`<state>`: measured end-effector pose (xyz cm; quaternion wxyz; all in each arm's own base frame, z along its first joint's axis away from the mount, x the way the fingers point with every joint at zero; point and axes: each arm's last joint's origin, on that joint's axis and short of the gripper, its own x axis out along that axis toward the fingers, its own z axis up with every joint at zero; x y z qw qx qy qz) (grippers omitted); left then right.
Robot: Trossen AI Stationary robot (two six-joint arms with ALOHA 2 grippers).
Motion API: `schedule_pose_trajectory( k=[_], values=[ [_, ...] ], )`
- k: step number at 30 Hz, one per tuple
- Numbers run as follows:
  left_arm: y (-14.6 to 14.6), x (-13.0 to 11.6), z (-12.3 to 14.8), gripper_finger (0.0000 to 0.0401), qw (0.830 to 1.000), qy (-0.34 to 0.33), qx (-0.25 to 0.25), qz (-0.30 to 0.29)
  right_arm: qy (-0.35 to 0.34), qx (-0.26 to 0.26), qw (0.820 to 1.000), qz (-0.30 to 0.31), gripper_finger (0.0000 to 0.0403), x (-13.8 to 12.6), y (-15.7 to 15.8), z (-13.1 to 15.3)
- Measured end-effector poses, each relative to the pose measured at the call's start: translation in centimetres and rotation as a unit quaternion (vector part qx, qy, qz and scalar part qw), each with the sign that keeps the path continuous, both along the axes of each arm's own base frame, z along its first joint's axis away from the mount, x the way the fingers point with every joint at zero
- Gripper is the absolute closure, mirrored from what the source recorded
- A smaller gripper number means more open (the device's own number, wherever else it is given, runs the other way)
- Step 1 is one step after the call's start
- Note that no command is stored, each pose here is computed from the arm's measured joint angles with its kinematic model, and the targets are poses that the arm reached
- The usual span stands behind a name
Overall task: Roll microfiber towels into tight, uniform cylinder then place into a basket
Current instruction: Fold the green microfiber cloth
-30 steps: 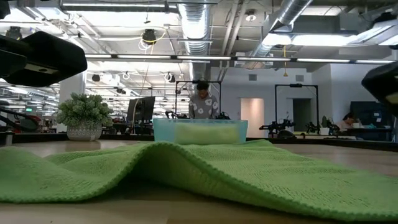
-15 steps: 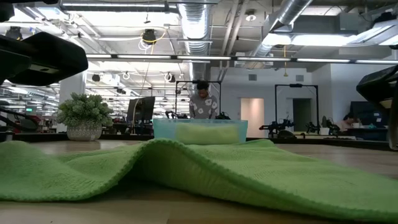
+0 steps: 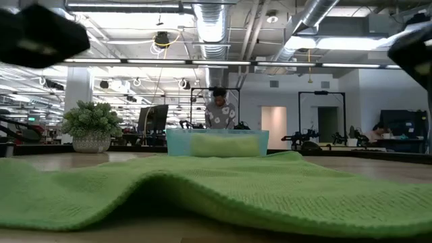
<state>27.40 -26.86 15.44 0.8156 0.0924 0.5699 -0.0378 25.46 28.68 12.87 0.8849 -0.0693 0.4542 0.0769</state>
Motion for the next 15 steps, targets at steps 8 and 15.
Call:
schedule_pose_trajectory(
  k=[8,15],
  values=[
    [-0.9,-0.1,2.5,0.0390,1.000,-0.005,0.028,-0.005,-0.008,-0.051,0.999,-0.015,0.0398,0.7,0.5,2.6],
    [-1.4,-1.1,5.3,0.0390,0.995,-0.026,0.098,0.011,-0.029,-0.085,0.996,-0.027,0.0399,1.0,1.1,5.0]
  ],
)
